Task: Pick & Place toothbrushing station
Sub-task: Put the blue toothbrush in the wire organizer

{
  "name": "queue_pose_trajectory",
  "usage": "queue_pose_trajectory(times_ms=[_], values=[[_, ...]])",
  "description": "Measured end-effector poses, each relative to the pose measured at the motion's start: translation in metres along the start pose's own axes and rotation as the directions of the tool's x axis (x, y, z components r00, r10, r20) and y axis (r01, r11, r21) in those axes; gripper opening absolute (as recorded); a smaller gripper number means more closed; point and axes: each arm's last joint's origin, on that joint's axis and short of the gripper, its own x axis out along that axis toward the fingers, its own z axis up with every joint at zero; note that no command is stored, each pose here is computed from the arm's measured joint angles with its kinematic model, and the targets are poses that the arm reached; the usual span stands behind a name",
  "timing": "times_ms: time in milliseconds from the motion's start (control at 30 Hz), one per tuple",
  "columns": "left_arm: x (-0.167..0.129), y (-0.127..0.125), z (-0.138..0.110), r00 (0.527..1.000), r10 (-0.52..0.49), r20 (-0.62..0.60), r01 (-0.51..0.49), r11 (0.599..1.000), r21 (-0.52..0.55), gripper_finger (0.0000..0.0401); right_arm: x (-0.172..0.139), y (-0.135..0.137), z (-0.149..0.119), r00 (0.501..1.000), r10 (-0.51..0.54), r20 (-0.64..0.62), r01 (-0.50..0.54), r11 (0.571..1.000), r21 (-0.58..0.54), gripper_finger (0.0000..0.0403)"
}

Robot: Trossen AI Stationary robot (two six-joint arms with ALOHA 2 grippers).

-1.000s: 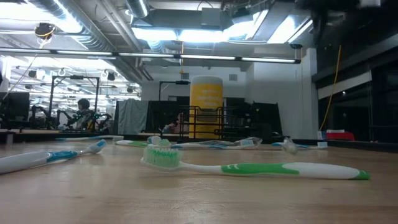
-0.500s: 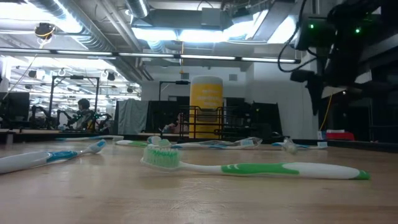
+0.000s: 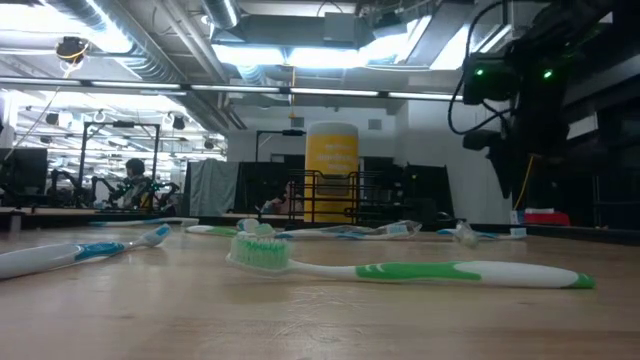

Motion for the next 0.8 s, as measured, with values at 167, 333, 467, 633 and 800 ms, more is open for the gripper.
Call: queue_pose_trajectory(times_ms=[167,333,467,633,800], values=[[0.0,0.0,0.0,1.0,-0.01,-0.001,0.01,1.0,-0.017,0.0088,0.017,0.011,0.013,0.998,-0.052,-0.038,0.05,0.998,-0.046,0.0162],[0.0,-0.002,0.0,1.0,-0.025,-0.004,0.025,0.999,-0.025,0.0088,0.02,0.013,0.018,0.996,-0.072,-0.049,0.069,0.995,-0.067,0.0162],[0.001,-0.002,0.0,1.0,-0.024,-0.004,0.024,0.999,-0.021,0.0088,0.024,0.01,0.019,0.992,-0.123,-0.042,0.119,0.989,-0.084,0.0162],[0.001,-0.002,0.0,1.0,-0.024,-0.001,0.024,1.0,-0.01,0.0088,0.034,0.011,0.015,0.986,-0.161,-0.038,0.156,0.982,-0.11,0.0162],[0.001,-0.002,0.0,1.0,-0.024,-0.001,0.024,1.0,-0.009,0.0088,0.043,0.014,0.012,0.985,-0.172,-0.03,0.167,0.979,-0.121,0.0162]])
